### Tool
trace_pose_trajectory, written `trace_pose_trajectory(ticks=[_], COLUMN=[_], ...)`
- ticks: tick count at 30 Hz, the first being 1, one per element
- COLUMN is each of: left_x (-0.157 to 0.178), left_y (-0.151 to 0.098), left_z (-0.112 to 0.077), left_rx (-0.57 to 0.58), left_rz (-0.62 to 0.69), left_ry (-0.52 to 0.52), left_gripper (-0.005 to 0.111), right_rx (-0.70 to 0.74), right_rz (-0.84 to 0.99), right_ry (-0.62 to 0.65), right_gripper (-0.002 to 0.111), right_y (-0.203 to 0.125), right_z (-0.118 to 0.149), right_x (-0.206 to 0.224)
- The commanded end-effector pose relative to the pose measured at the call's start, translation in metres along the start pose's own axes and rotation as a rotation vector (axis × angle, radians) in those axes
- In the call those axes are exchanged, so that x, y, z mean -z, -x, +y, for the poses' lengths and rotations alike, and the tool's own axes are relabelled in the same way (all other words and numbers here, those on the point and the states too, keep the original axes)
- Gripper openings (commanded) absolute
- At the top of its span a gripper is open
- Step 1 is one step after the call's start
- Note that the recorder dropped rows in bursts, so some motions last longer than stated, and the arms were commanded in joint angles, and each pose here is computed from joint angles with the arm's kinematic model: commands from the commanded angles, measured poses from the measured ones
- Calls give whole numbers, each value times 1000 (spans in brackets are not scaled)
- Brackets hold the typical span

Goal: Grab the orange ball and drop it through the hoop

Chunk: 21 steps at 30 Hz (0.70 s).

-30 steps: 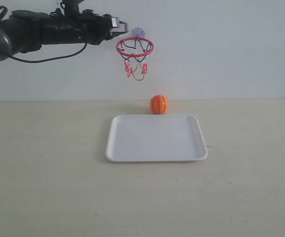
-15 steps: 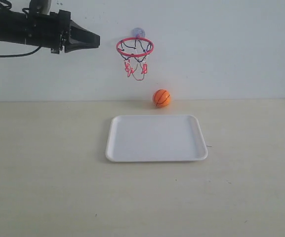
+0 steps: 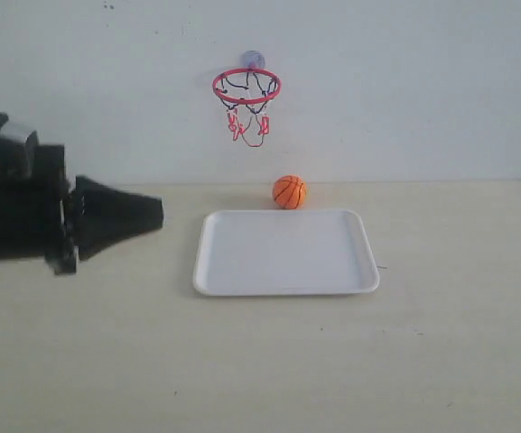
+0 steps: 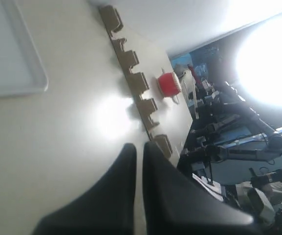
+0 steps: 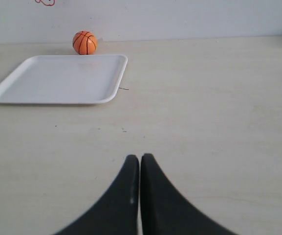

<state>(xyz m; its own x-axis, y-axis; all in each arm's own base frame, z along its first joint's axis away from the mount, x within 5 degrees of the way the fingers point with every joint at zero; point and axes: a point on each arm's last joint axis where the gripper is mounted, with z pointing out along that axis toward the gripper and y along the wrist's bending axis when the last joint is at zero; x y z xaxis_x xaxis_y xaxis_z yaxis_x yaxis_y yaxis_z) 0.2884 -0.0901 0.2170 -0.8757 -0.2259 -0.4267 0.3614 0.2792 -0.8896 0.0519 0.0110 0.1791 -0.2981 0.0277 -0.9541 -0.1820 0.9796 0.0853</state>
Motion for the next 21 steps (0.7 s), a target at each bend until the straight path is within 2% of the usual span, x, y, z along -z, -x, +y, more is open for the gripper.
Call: trace_pose_trajectory(ticks=[1, 5, 8, 21], left_x=[17, 28, 32, 34], left_y=[-55, -91, -104, -108], left_z=[-11, -15, -17, -17], left_rx=[43, 67, 37, 40], left_rz=[7, 24, 30, 30], left_ry=[7, 21, 25, 27], left_gripper=[4, 4, 4, 4], right_rx=[9, 9, 9, 9], right_rz=[-13, -13, -13, -13], right_ry=[-2, -2, -2, -2], right_gripper=[0, 0, 0, 0], right_y=[1, 1, 1, 1], right_z=[0, 0, 0, 0], right_x=[0, 0, 0, 0])
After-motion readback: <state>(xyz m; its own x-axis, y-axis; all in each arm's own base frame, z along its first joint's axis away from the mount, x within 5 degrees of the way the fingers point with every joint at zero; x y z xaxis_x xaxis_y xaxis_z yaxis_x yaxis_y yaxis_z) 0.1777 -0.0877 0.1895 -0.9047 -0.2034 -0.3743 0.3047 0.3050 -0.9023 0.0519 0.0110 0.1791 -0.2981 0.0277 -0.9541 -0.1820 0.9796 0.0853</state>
